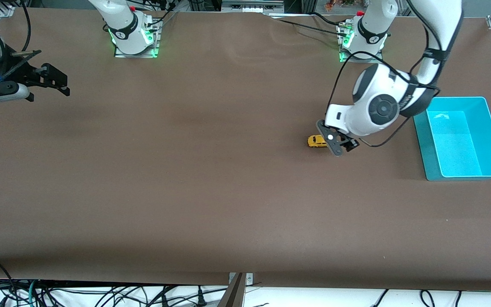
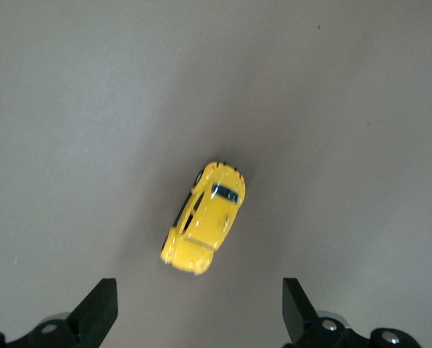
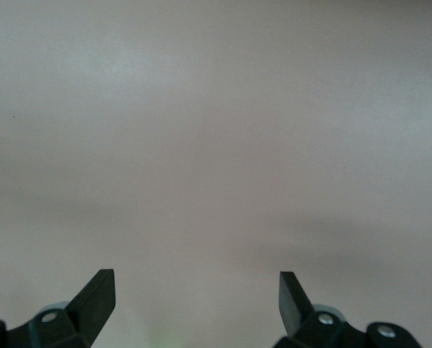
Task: Wind and store yellow beetle car
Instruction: 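Lower the left gripper and close it on the car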
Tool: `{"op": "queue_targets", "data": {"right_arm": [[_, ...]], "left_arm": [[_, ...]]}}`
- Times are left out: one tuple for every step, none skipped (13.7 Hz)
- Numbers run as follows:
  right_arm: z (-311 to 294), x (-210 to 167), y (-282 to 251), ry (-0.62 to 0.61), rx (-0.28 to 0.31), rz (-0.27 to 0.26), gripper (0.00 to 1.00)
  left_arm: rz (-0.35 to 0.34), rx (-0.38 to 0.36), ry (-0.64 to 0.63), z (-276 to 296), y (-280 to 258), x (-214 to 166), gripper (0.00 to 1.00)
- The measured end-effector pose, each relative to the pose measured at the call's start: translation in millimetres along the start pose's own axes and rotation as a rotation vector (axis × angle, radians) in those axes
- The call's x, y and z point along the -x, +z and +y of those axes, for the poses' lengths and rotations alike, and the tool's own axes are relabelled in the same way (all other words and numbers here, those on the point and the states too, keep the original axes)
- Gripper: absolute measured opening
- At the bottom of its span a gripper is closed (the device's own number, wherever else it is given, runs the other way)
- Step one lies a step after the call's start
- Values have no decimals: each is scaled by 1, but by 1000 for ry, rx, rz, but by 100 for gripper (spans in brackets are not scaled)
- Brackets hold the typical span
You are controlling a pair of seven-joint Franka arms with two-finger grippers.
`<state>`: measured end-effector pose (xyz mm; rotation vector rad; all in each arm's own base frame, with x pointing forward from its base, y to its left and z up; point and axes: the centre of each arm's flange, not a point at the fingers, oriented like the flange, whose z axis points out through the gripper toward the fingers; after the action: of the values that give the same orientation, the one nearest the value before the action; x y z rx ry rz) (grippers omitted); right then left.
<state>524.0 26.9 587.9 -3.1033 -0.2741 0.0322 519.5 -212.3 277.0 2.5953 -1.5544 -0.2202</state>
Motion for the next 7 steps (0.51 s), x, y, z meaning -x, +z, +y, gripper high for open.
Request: {"op": "queue_targets", "data": {"right_arm": [[0, 0, 0, -6, 0, 0, 100], [0, 0, 0, -11, 0, 0, 100], [0, 0, 0, -14, 0, 0, 100], [0, 0, 0, -15, 0, 0, 100], [0, 0, 0, -16, 0, 0, 100], [1, 0, 0, -16, 0, 0, 100], [1, 0, 0, -17, 0, 0, 100]], "left_arm": [[11, -27, 28, 8, 14, -3, 100], [16, -47, 52, 13, 29, -4, 100], [11, -63, 78, 15, 42, -3, 100], [2, -79, 104, 14, 53, -3, 100], [-3, -91, 126, 13, 61, -4, 100], [-5, -102, 145, 12, 68, -5, 100], [-8, -115, 167, 12, 72, -6, 100]]}}
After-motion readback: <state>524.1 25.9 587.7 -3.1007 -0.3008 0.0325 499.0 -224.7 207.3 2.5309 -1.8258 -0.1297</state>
